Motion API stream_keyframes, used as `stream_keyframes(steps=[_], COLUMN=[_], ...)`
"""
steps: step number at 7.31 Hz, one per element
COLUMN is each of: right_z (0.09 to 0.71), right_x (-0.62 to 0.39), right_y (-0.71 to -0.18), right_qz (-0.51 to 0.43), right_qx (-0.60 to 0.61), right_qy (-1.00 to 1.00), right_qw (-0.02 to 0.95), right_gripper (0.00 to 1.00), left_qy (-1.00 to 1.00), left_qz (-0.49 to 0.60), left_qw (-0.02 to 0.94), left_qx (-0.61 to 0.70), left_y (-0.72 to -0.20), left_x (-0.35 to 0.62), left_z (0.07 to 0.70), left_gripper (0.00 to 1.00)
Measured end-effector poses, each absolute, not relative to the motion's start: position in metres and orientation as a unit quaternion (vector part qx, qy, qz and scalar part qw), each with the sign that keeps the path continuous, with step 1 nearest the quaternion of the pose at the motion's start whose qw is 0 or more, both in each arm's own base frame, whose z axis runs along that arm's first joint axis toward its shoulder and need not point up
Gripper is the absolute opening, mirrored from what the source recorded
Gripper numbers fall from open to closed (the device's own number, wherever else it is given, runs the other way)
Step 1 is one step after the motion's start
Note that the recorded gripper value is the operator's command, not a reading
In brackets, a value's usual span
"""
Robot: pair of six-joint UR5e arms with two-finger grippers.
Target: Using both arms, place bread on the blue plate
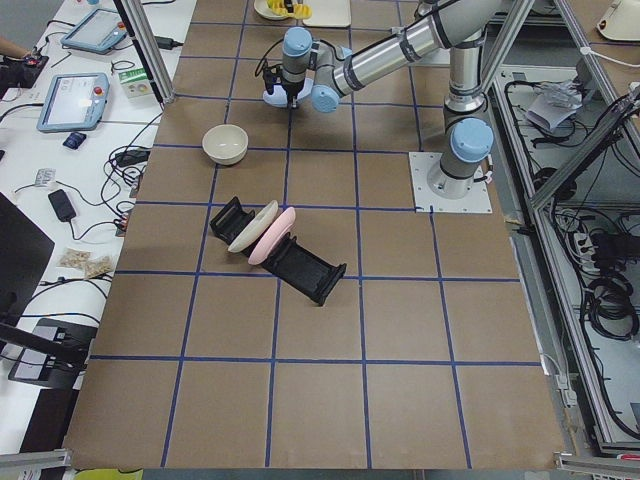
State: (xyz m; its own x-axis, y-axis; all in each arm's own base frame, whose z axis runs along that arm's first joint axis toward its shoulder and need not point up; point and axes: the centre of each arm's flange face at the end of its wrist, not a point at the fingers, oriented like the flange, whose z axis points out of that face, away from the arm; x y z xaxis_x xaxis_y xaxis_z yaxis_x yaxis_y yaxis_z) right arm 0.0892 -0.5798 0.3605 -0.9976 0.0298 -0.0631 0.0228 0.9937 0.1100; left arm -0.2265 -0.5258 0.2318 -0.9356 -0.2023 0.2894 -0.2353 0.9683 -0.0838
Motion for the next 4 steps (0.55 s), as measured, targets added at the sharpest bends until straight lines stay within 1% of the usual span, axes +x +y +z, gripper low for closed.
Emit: stream_keyframes(steps=[1,2,4], right_z=[0.358,0.354,0.349], right_x=[0.104,0.124,0.168], right_y=[-0.579,-0.579,-0.577], right_qz=[0.056,0.057,0.044], right_qx=[0.016,0.02,0.016], right_qy=[0.997,0.997,0.998], right_qw=[0.042,0.046,0.047], right_gripper=[0.0,0.0,0.0], left_qy=[-0.981,-0.981,-0.984], left_qz=[0.068,0.079,0.09], left_qw=[0.144,0.145,0.136], left_qx=[0.108,0.102,0.077], left_y=[-0.528,-0.533,-0.539], left_x=[-0.233,-0.234,-0.222], left_z=[0.224,0.226,0.261], left_gripper=[0.75,0.81,0.81])
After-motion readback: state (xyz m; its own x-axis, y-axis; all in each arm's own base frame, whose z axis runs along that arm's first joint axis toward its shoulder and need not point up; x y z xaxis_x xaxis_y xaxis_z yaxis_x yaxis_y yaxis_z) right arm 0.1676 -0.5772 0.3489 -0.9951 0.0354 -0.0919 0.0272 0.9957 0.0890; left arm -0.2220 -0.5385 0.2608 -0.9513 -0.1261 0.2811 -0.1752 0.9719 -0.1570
